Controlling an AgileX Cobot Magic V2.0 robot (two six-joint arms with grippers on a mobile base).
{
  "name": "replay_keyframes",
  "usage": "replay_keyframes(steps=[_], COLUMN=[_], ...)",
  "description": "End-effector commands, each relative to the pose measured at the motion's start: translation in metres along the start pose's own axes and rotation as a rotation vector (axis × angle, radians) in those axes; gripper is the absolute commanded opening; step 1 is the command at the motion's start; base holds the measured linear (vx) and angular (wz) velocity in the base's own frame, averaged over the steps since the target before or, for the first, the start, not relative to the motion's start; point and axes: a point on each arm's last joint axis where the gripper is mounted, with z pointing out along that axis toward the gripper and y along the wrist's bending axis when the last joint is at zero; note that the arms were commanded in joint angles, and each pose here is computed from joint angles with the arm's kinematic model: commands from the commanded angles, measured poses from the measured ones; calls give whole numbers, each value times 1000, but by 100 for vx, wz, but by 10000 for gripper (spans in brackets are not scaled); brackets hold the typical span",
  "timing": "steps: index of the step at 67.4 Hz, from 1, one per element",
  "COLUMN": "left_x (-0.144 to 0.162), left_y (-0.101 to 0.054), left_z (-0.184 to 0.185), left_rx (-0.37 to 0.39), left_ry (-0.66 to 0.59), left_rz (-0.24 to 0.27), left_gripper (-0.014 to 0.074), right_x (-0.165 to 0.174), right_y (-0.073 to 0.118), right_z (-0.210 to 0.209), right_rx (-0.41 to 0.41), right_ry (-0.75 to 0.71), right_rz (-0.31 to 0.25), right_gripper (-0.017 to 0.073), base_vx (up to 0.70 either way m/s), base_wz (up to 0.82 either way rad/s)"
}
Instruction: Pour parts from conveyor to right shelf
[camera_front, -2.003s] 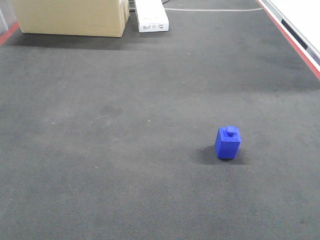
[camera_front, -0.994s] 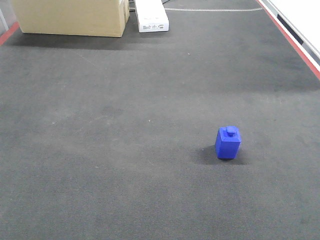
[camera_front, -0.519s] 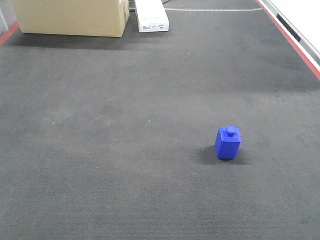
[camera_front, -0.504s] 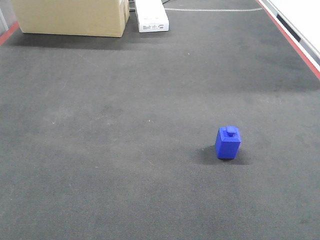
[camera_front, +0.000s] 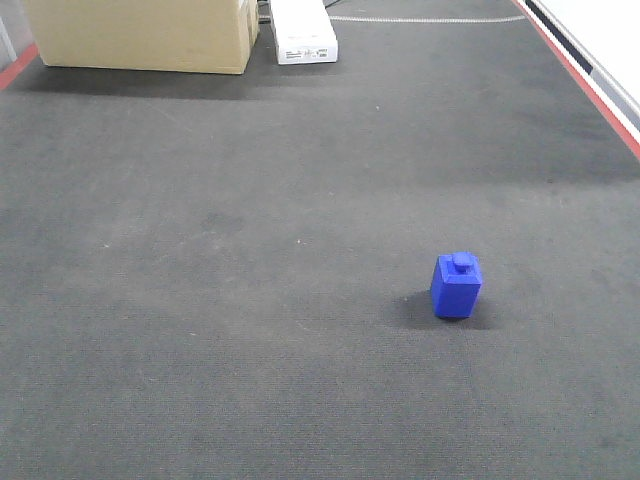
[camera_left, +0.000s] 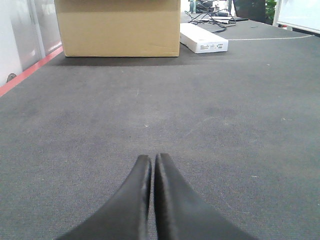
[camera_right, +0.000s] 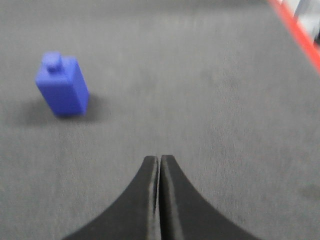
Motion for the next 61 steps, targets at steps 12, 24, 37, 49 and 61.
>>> replay_keyframes(steps=[12, 24, 37, 49, 61], left_x=[-13, -13, -13, -13, -13], left_y=[-1, -1, -1, -1, -1], left_z=[-2, -2, -2, -2, -2], left_rx=[8, 8, 8, 8, 8], left_ry=[-96, -96, -96, -96, -96], left_rz=[-8, -8, -8, -8, -8], left_gripper=[-6, -6, -6, -6, -6], right_x=[-22, -24, -27, -39, -61], right_y=[0, -2, -2, -1, 11], right_z=[6, 5, 6, 8, 19], right_rx=[-4, 29, 26, 11, -55], right_ry=[-104, -110, -69, -10, 55], right_rz=[24, -45, -26, 10, -92], right_gripper=[-6, 36, 213, 438, 574], base_vx=[0, 0, 0, 0, 0], base_wz=[0, 0, 0, 0, 0])
